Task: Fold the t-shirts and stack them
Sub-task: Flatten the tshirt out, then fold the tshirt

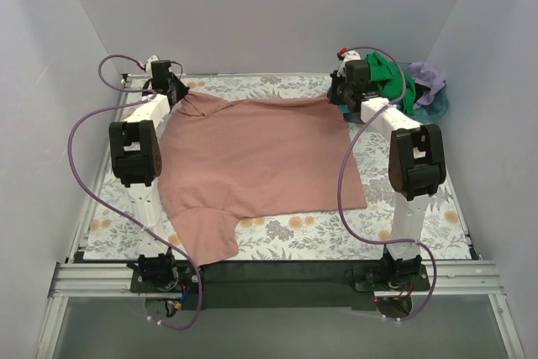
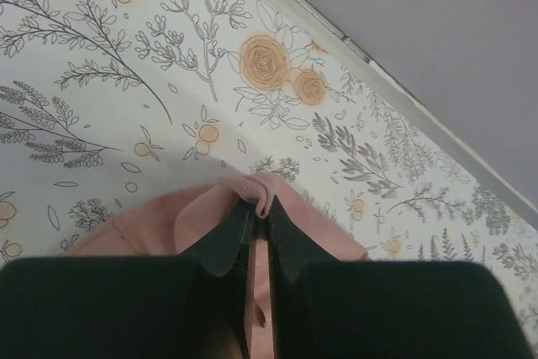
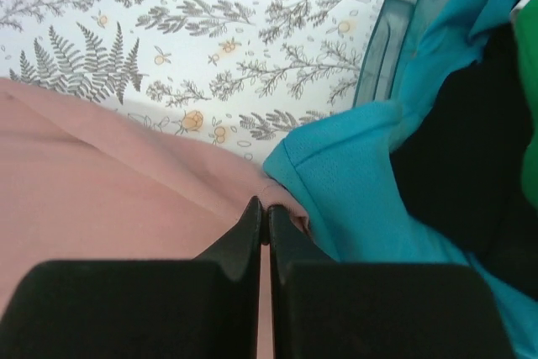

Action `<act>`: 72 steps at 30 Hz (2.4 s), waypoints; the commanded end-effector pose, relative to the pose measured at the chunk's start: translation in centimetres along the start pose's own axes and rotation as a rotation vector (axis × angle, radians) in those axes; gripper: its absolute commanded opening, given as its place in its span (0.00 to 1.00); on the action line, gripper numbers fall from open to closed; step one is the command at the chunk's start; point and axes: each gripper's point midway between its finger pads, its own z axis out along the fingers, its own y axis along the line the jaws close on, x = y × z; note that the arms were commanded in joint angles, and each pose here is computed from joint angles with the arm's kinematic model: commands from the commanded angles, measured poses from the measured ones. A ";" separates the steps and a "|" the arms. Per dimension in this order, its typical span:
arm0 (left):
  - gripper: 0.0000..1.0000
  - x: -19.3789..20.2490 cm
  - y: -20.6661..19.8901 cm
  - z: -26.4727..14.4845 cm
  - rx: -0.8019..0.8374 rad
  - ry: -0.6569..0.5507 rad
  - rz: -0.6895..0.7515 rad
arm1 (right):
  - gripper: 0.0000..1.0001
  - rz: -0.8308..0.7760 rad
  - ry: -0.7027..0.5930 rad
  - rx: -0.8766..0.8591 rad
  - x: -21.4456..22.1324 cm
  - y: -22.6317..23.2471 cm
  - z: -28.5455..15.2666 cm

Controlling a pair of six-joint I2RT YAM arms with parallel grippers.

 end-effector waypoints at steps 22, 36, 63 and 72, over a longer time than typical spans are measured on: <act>0.00 5.0 2.5 -18.3 -0.113 0.217 -0.286 | 0.01 -0.099 0.036 0.121 -1.7 -3.4 -6.5; 0.00 8.9 6.3 -28.1 -0.182 0.236 -0.400 | 0.01 -0.127 0.113 0.125 0.5 -3.8 -8.1; 0.00 17.1 11.2 -30.0 -0.249 0.329 -0.483 | 0.01 -0.094 0.217 0.088 5.5 -3.9 -6.5; 0.00 4.5 4.3 -24.5 -0.145 0.109 -0.456 | 0.01 -0.088 0.062 0.048 -1.6 -2.3 -5.2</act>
